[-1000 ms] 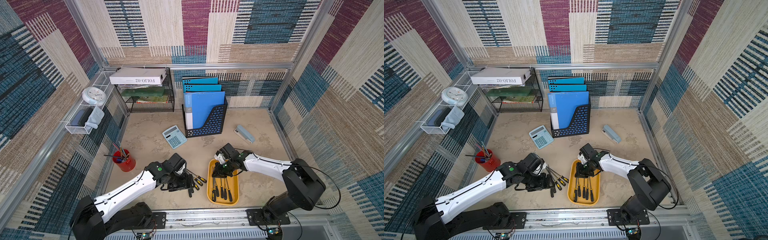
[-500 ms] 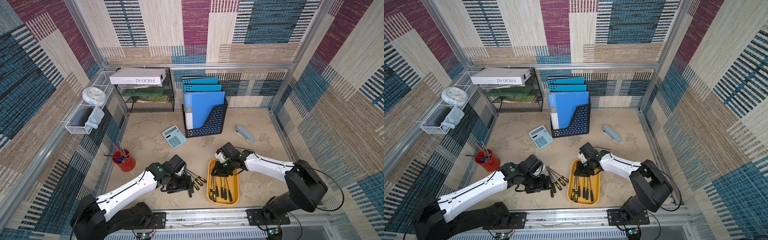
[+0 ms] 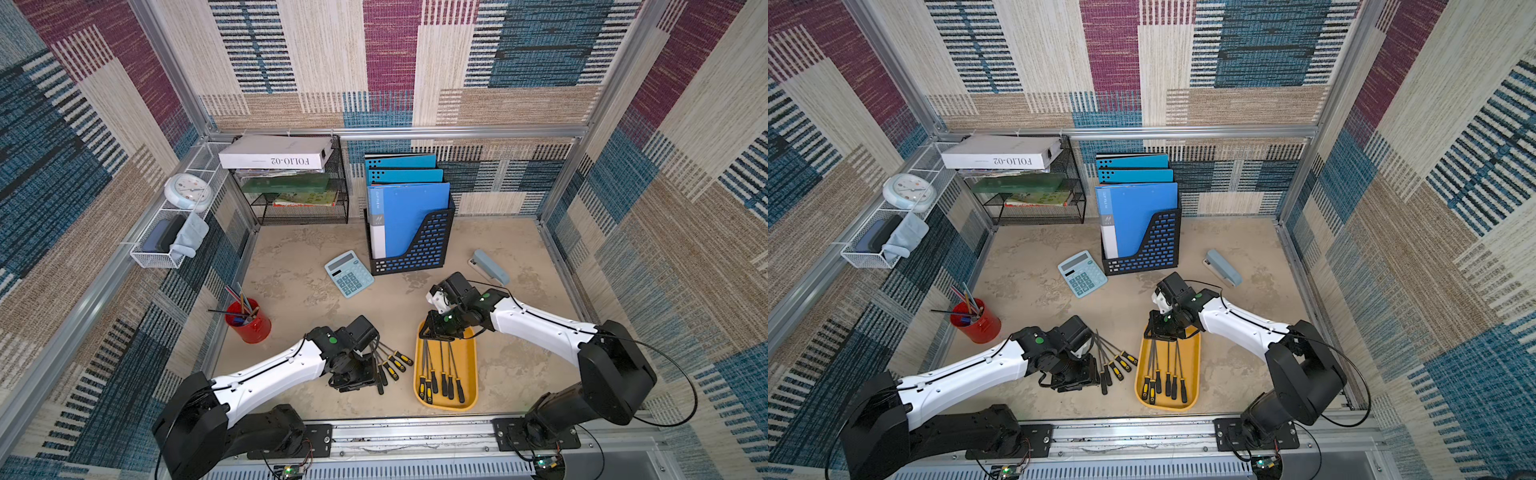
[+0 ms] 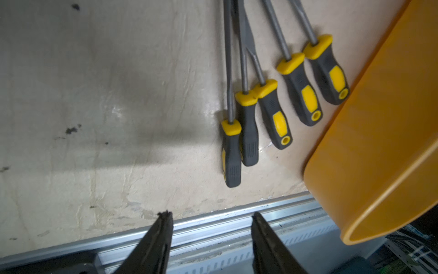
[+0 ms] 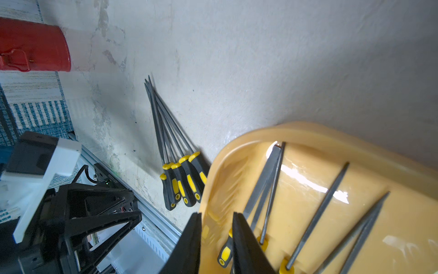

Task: Put the file tool into the storage box
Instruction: Pick up the file tool from the center of the board, then place the file tool in the storage box, then pick up the file tool from the center of the board.

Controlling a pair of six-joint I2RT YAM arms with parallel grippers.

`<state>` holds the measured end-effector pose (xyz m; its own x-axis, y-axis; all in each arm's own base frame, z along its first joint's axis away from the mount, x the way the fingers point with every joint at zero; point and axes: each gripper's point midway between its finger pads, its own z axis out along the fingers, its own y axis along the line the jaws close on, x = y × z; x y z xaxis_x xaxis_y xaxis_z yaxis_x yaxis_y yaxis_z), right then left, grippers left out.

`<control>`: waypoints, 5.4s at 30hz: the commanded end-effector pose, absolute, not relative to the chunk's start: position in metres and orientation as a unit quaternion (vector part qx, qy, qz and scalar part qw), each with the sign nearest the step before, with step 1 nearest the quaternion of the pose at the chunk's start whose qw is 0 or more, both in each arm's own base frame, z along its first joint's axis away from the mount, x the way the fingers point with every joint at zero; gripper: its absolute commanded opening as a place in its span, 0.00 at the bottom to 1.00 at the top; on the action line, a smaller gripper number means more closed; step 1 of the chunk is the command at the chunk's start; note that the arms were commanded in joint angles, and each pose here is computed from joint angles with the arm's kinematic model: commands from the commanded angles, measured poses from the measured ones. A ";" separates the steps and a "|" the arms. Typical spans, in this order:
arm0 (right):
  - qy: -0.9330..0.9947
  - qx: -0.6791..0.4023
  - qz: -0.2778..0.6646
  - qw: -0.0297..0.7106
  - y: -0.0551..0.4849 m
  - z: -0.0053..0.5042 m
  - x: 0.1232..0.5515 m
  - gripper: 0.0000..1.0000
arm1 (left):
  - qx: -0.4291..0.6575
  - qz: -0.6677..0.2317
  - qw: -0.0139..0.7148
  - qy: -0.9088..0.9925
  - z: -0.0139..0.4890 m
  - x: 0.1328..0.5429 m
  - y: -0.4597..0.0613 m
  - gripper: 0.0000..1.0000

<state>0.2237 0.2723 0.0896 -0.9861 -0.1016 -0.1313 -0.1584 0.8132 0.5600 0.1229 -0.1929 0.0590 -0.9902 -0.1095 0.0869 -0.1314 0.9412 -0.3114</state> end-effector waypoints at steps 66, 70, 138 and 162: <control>0.872 -0.078 0.483 0.022 0.330 0.136 0.213 0.45 | -0.096 0.302 0.028 -0.948 0.123 0.121 -0.264 0.08; 0.874 -0.079 0.479 0.016 0.335 0.133 0.212 0.44 | -0.099 0.305 0.029 -0.947 0.122 0.121 -0.266 0.08; 0.951 -0.039 0.300 0.058 0.233 0.081 0.225 0.30 | 0.010 0.192 0.042 -0.980 0.077 0.125 -0.217 0.89; 0.946 -0.067 0.313 0.054 0.239 0.085 0.223 0.27 | 0.057 0.060 0.061 -0.995 0.039 0.148 -0.226 0.47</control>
<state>0.2257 0.2378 0.0832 -0.9877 -0.0736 -0.1380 -0.1408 0.8026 0.5797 0.1442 -0.2360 0.0406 -0.9857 -0.0788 0.1487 -0.1050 0.9785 -0.1776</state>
